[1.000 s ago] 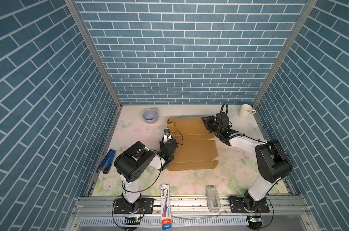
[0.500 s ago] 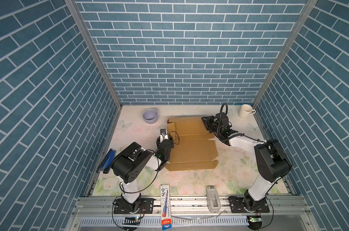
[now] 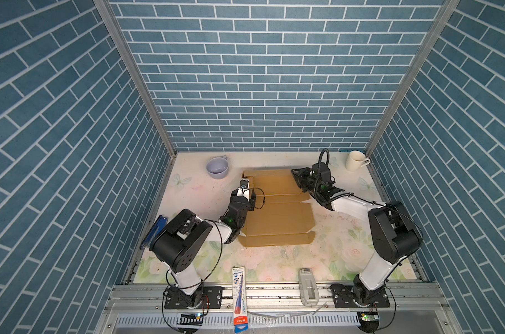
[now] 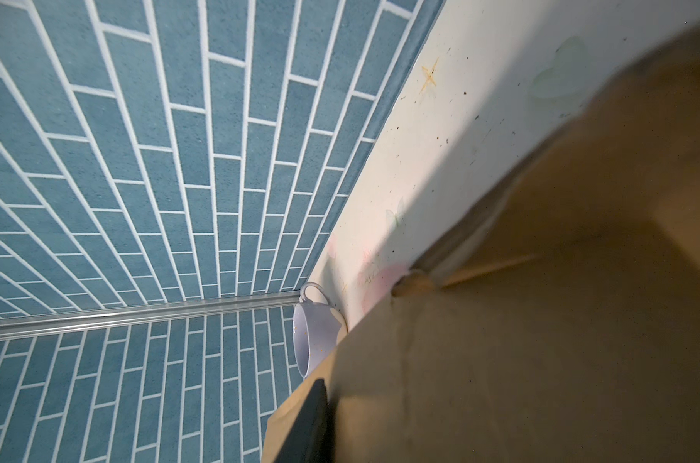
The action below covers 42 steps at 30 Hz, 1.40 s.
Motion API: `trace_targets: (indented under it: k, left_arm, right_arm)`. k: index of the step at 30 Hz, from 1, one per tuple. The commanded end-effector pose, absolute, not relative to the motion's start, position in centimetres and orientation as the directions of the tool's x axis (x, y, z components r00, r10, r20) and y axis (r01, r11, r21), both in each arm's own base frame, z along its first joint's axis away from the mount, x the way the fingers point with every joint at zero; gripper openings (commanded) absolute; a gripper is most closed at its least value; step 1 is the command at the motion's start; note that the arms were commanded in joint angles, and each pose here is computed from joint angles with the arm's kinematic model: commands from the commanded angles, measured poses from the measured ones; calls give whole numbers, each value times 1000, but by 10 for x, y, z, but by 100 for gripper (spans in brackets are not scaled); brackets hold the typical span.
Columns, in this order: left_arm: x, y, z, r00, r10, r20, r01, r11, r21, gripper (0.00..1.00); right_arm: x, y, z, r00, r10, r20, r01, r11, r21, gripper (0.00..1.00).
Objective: Assemble paper box
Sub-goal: Press the bottom flaps of the flat cardboard box at the center of the table.
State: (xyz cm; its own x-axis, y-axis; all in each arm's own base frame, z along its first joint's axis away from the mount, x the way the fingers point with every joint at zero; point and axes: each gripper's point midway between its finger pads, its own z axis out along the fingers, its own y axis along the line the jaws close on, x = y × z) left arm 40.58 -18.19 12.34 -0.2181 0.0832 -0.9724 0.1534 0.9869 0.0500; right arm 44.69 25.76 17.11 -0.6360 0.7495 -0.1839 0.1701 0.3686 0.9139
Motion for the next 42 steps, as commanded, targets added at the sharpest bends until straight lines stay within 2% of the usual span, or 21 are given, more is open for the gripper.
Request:
trace_targets:
  k: [1,8,17,21,27,30,39,42]
  left_arm:
    - [416,-179,123,-248,101,-964,175,983,58,63]
    - [430,-175,125,-260,88,-961,183,982,41,62]
    - [440,-185,122,-270,98,-958,220,975,38,55]
    - [443,-185,122,-272,98,-957,216,976,38,48]
    - [446,-186,120,-286,100,-953,213,976,38,25]
    - [446,-185,120,-291,100,-951,211,977,38,17]
    - [447,-186,118,-305,111,-946,216,975,44,0]
    - [447,-188,117,-312,117,-943,227,973,45,0]
  right_arm:
    - [451,267,185,-642,750,-158,167,338,926,28]
    - [453,268,183,-646,748,-155,169,337,926,28]
    - [455,272,182,-654,742,-147,170,334,927,28]
    - [454,271,179,-654,743,-144,174,333,927,28]
    - [453,270,180,-652,744,-146,171,333,927,28]
    - [453,271,181,-651,745,-146,169,330,929,28]
    - [453,271,181,-652,745,-145,168,328,930,28]
    - [452,272,182,-654,743,-146,161,325,932,30]
